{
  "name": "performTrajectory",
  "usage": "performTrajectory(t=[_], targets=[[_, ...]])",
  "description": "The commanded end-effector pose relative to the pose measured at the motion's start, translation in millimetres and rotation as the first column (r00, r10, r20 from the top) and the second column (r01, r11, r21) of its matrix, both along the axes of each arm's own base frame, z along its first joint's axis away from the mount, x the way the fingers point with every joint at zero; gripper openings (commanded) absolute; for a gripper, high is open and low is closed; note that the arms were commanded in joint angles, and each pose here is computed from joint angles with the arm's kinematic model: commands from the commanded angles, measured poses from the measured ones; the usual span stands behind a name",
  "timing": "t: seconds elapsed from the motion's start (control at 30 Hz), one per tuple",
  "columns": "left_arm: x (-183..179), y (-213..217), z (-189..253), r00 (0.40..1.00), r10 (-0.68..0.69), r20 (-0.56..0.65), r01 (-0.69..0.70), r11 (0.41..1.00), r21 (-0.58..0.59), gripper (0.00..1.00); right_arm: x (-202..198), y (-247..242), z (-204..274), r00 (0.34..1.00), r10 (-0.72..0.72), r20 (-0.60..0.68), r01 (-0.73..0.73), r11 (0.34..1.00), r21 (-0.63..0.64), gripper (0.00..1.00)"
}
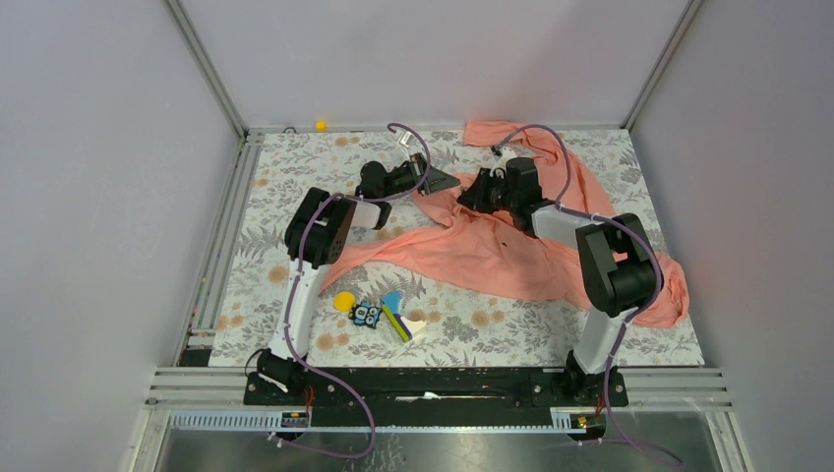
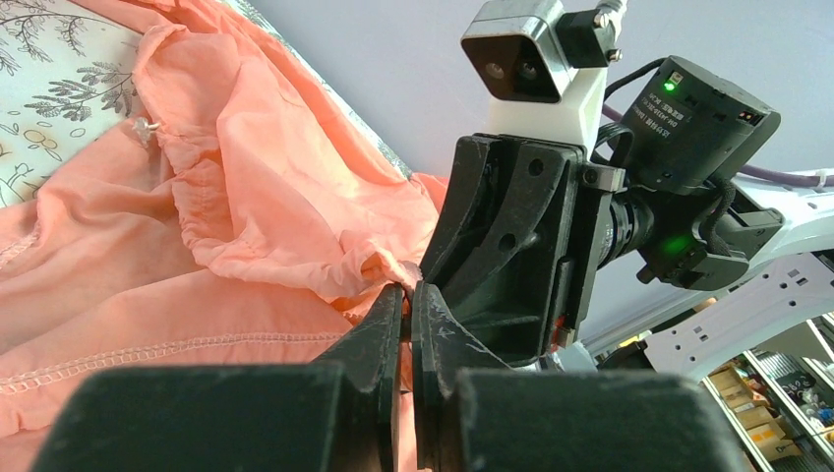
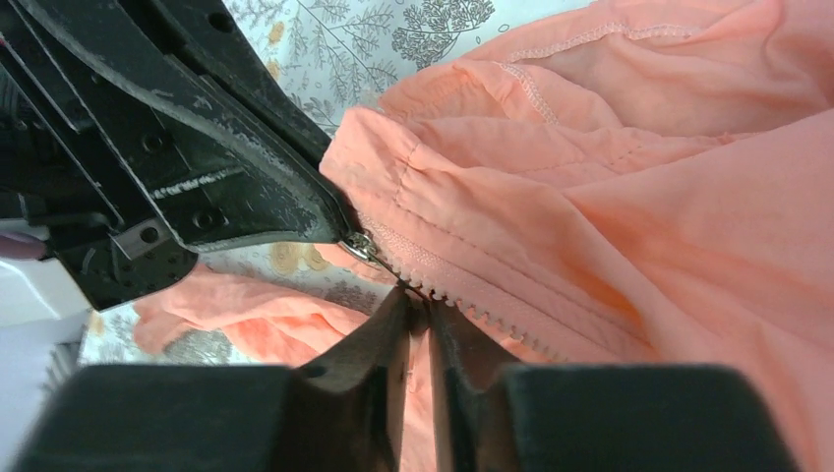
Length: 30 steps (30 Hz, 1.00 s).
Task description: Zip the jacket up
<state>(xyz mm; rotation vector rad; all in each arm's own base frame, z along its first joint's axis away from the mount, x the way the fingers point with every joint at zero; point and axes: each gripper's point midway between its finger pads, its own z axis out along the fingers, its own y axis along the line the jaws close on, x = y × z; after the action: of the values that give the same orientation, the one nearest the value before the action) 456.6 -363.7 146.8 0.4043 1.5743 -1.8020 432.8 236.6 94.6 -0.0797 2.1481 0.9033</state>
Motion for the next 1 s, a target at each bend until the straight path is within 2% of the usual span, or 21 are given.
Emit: performTrajectory(t=[0.0,0.03,0.07,0.17,0.27,0.4,0.5,0.67,0.83,0.97], targets=[[-9.5,2.5,47.1,0.991,-0.005,0.133,0.012,0.999,-0.047,0.0,13.3,4.7,21.9,0.998,-0.015,0.067,0.015,1.0,0.002,0.07],[-9.3,2.8,46.6,0.991,-0.004,0.132,0.01,0.999,-0.045,0.0,11.5,3.0,22.5,0.998,-0.017,0.06,0.017,1.0,-0.006,0.01],[-9.0,2.9,46.7,0.991,-0.001,0.133,0.007,0.999,-0.044,0.0,8.7,0.7,21.4,0.999,-0.018,0.048,0.019,1.0,-0.021,0.0],[-7.2,2.9,44.9,0.991,0.012,0.13,-0.007,0.999,-0.036,0.0,-1.8,-7.3,17.9,1.0,-0.015,0.001,0.015,0.997,-0.081,0.0],[-4.5,5.2,43.2,0.992,0.029,0.122,-0.025,0.999,-0.032,0.0,-12.2,-23.5,11.5,0.996,-0.034,-0.077,0.018,0.98,-0.196,0.0],[1.0,11.3,43.3,0.992,0.061,0.111,-0.057,0.998,-0.039,0.0,-35.3,-56.4,-4.1,0.973,-0.089,-0.212,-0.001,0.919,-0.393,0.0],[6.4,16.7,41.8,0.991,0.091,0.103,-0.088,0.995,-0.036,0.0,-51.3,-72.5,-5.7,0.956,-0.11,-0.274,-0.034,0.88,-0.473,0.0],[12.0,30.0,44.9,0.982,0.148,0.118,-0.146,0.989,-0.029,0.0,-59.0,-111.8,-10.9,0.942,-0.206,-0.264,-0.012,0.767,-0.642,0.0],[27.4,44.6,46.3,0.958,0.247,0.148,-0.249,0.969,-0.004,0.0,-68.0,-122.7,-7.5,0.938,-0.239,-0.253,0.012,0.749,-0.663,0.0],[42.1,46.4,41.3,0.941,0.298,0.161,-0.306,0.952,0.028,0.0,-76.5,-149.5,-9.6,0.917,-0.327,-0.228,0.082,0.713,-0.696,0.0]])
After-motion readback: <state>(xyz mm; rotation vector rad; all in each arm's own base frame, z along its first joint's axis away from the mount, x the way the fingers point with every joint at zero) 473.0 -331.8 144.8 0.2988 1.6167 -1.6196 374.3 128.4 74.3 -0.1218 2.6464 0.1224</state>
